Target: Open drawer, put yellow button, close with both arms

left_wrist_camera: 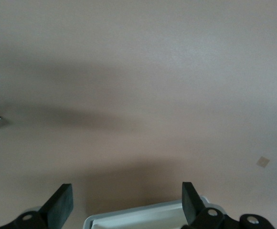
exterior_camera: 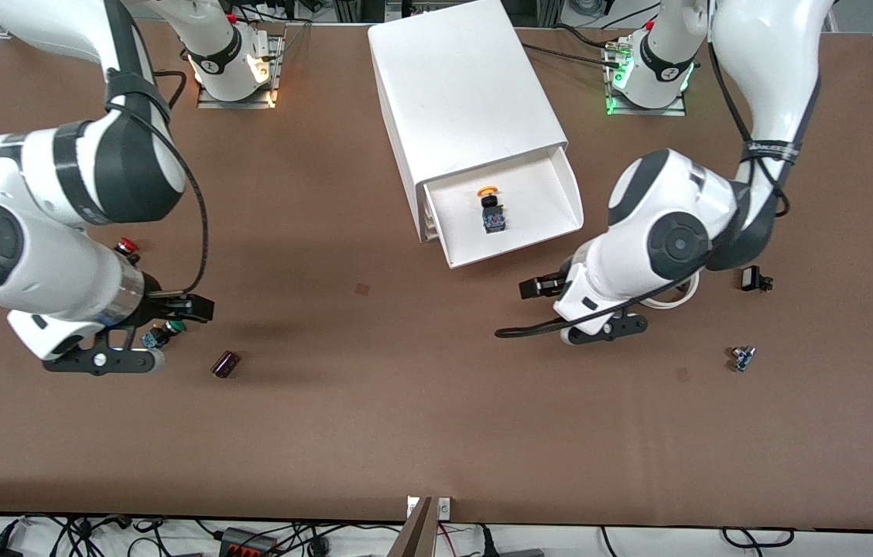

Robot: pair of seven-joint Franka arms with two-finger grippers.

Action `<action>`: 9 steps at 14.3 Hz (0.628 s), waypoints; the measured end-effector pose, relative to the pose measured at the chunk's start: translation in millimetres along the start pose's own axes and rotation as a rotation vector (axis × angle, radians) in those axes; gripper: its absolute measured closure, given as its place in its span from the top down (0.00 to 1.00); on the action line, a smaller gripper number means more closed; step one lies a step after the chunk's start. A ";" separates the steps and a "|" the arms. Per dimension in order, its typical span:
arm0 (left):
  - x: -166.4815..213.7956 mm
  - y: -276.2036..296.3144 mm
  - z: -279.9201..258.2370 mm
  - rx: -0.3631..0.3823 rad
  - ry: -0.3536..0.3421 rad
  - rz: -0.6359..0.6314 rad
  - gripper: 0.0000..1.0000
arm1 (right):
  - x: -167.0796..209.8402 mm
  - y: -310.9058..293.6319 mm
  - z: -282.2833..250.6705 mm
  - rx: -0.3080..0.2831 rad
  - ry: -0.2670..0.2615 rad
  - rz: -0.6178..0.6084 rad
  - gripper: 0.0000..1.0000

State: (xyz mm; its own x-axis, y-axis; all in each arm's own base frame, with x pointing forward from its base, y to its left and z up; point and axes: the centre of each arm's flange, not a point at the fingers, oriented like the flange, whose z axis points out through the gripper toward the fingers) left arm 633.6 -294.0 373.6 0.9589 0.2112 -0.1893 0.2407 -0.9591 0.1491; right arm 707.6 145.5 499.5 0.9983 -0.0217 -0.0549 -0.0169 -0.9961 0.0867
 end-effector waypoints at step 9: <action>-67.2 21.4 42.2 0.054 -0.063 0.013 1.00 | 1.2 80.3 -30.5 0.017 0.040 0.028 1.00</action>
State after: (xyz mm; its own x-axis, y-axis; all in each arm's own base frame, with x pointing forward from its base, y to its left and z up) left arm 568.0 -336.6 348.5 0.9500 0.1885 -0.2488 0.2186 -0.9708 0.0992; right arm 709.1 68.1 536.7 0.9988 -0.0465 -0.0133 -0.0455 -0.9964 0.0711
